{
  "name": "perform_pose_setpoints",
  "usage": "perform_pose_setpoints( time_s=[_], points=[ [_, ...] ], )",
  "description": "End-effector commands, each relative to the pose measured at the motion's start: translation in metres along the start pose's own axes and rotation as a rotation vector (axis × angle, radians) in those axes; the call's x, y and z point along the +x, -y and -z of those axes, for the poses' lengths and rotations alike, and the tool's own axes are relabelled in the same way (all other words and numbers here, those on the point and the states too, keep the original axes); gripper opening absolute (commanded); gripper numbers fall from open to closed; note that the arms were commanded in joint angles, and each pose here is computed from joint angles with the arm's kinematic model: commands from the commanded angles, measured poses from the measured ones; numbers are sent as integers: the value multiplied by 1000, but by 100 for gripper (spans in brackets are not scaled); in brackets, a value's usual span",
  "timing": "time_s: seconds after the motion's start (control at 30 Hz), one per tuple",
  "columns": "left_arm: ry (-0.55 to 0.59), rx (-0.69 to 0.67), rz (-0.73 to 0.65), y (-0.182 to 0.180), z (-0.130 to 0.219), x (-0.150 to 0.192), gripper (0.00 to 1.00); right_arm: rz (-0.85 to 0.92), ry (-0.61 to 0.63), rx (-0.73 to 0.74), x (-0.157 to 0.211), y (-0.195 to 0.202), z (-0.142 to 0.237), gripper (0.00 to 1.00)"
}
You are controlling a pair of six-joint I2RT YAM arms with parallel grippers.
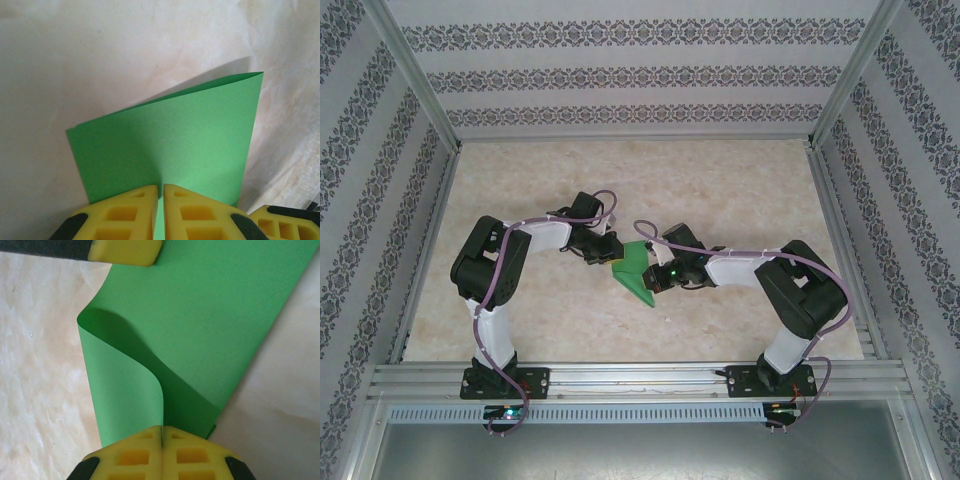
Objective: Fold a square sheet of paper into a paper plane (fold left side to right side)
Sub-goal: Third fold the triangle at the center of the table.
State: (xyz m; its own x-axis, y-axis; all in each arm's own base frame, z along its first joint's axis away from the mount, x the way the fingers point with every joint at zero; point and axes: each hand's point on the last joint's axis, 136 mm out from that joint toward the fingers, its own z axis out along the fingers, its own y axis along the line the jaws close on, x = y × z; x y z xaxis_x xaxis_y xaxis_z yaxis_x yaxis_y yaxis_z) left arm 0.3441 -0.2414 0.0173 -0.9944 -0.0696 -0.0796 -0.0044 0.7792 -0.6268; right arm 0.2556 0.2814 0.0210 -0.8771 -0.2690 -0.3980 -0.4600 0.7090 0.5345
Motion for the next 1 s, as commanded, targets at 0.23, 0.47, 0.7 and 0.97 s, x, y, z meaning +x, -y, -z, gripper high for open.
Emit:
perform_pose_setpoints(
  time_s=[0.23,0.47,0.7,0.97],
  points=[
    [-71,-124,38,-31,-11,23,14,22,-14,-26,6,-9,3,0],
    [-72,-125,37,-31,-11,24,14,25,-21,-32,8,-12,3,0],
    [-71,-125,37,-31,-11,23,13,22,-21,-8,10,-7,2,0],
    [-72,-126,38,-32,-11,24,14,26,-24,-6,7,-6,-2,0]
  ],
)
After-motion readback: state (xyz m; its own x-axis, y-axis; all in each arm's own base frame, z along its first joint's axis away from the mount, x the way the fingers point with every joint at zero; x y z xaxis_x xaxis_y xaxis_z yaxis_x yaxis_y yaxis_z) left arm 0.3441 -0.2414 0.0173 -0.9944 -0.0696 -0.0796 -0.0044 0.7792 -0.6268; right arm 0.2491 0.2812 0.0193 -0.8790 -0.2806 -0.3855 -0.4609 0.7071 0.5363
